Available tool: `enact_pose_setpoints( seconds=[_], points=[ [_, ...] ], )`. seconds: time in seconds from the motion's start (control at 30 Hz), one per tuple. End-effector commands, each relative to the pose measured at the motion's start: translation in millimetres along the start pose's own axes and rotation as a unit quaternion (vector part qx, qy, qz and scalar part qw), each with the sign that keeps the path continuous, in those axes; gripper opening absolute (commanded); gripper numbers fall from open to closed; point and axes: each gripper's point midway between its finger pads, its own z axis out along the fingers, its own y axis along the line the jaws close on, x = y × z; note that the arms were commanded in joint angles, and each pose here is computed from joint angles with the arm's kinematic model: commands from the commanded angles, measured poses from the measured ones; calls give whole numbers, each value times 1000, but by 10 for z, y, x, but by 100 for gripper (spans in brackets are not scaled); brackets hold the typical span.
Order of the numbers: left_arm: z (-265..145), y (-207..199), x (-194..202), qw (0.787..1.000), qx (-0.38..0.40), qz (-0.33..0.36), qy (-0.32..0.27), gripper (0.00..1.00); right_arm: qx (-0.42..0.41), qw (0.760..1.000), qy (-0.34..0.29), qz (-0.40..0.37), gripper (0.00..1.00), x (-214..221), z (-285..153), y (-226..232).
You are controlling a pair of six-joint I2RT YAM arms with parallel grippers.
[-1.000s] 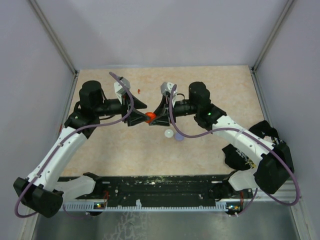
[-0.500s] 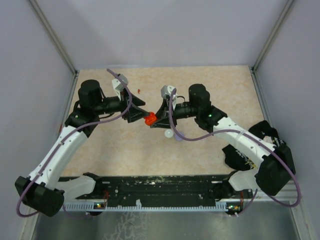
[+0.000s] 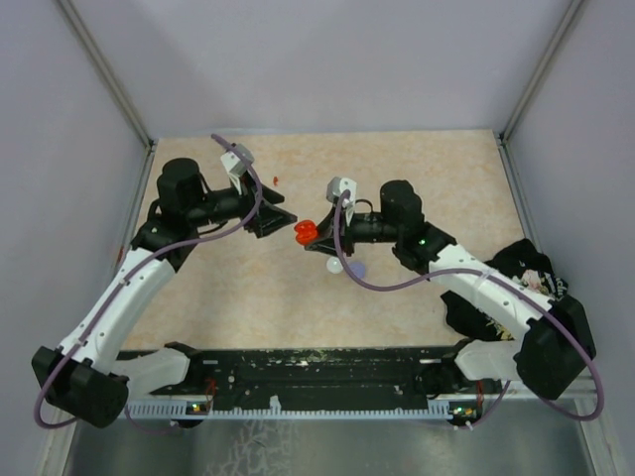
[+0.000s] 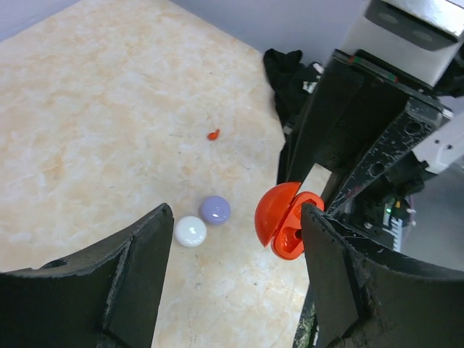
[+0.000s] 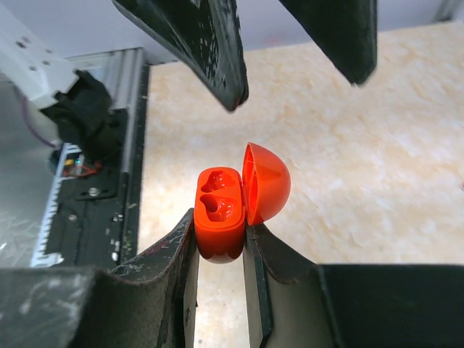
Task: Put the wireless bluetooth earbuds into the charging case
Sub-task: Open the charging case, then move the earbud to the center of the board.
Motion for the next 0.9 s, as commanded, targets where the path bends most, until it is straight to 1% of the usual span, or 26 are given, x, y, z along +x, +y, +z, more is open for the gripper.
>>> enact_pose_setpoints(
  seconds=[0.0, 0.1, 0.2, 0.47, 0.6, 0.73, 0.83, 0.87],
  points=[
    [20, 407, 46, 995, -94, -16, -6, 76, 112, 992, -21, -56, 0, -153, -153, -302],
    [9, 780, 111, 983, -180, -34, -6, 76, 161, 984, -19, -66, 0, -109, -261, -410],
    [4, 1144, 231, 967, -249, -44, -1, 76, 201, 977, -20, -75, 0, -70, -361, -486],
    [99, 2087, 618, 917, -386, -85, 43, 76, 247, 966, -21, -78, 0, 60, -497, -564],
    [197, 2498, 828, 897, -426, -94, 65, 74, 247, 966, -14, -72, 0, 135, -492, -566],
    [363, 2854, 991, 886, -445, -107, 78, 72, 249, 967, -11, -62, 0, 211, -488, -568],
    [497, 3101, 1138, 880, -454, -110, 91, 68, 254, 966, -13, -57, 0, 242, -494, -581],
    [533, 3214, 1253, 874, -462, -113, 101, 66, 255, 965, -13, -55, 0, 253, -494, -585]
  ],
)
